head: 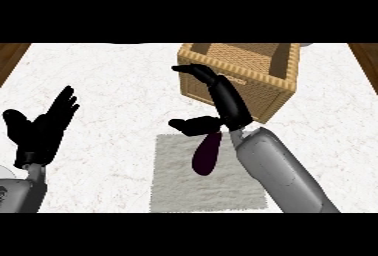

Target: Pick the eggplant from the placemat and place it in the basket

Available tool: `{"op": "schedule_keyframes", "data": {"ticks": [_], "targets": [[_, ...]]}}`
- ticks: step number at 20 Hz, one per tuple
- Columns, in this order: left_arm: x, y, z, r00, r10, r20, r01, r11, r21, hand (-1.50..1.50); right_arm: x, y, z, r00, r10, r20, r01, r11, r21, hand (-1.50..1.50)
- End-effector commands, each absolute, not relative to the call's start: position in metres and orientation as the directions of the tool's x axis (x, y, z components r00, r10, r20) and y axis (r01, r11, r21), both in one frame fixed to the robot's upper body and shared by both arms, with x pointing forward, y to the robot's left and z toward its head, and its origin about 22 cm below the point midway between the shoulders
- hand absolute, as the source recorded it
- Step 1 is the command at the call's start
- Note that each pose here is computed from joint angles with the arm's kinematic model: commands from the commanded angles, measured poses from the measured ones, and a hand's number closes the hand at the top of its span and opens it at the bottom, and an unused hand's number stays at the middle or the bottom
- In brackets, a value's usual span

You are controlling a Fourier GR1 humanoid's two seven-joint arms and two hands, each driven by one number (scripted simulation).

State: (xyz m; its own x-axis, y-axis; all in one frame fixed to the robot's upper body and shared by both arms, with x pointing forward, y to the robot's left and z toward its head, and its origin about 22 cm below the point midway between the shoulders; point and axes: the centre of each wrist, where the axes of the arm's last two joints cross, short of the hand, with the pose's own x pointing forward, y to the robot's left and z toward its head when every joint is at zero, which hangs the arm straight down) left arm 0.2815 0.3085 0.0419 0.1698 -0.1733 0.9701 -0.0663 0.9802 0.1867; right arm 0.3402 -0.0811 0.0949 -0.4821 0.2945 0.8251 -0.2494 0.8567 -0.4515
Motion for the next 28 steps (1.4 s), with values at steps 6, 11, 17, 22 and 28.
{"op": "schedule_keyframes", "data": {"ticks": [6, 11, 17, 22, 28], "targets": [[0.295, 0.310, 0.039, 0.197, -0.169, 0.966, -0.052, 0.982, 0.183, 0.00, 0.346, 0.008, 0.172, -0.229, 0.580, 0.782, -0.277, 0.731, -0.624, -1.50], [0.285, 0.321, 0.033, 0.205, -0.160, 0.966, -0.063, 0.982, 0.176, 0.00, 0.382, -0.019, 0.217, -0.062, 0.893, 0.446, -0.181, 0.430, -0.885, -1.50], [0.298, 0.311, 0.051, 0.183, -0.160, 0.970, -0.069, 0.982, 0.175, 0.00, 0.389, -0.033, 0.303, 0.069, 0.947, 0.313, -0.276, 0.320, -0.906, -1.50], [0.294, 0.317, 0.048, 0.209, -0.180, 0.961, -0.069, 0.978, 0.198, 0.00, 0.410, -0.060, 0.300, 0.070, 0.951, 0.301, -0.527, 0.292, -0.798, -1.50], [0.286, 0.331, 0.036, 0.202, -0.158, 0.967, -0.077, 0.981, 0.176, 0.00, 0.392, -0.081, 0.311, 0.082, 0.921, 0.380, -0.560, 0.358, -0.747, -1.50]]}}
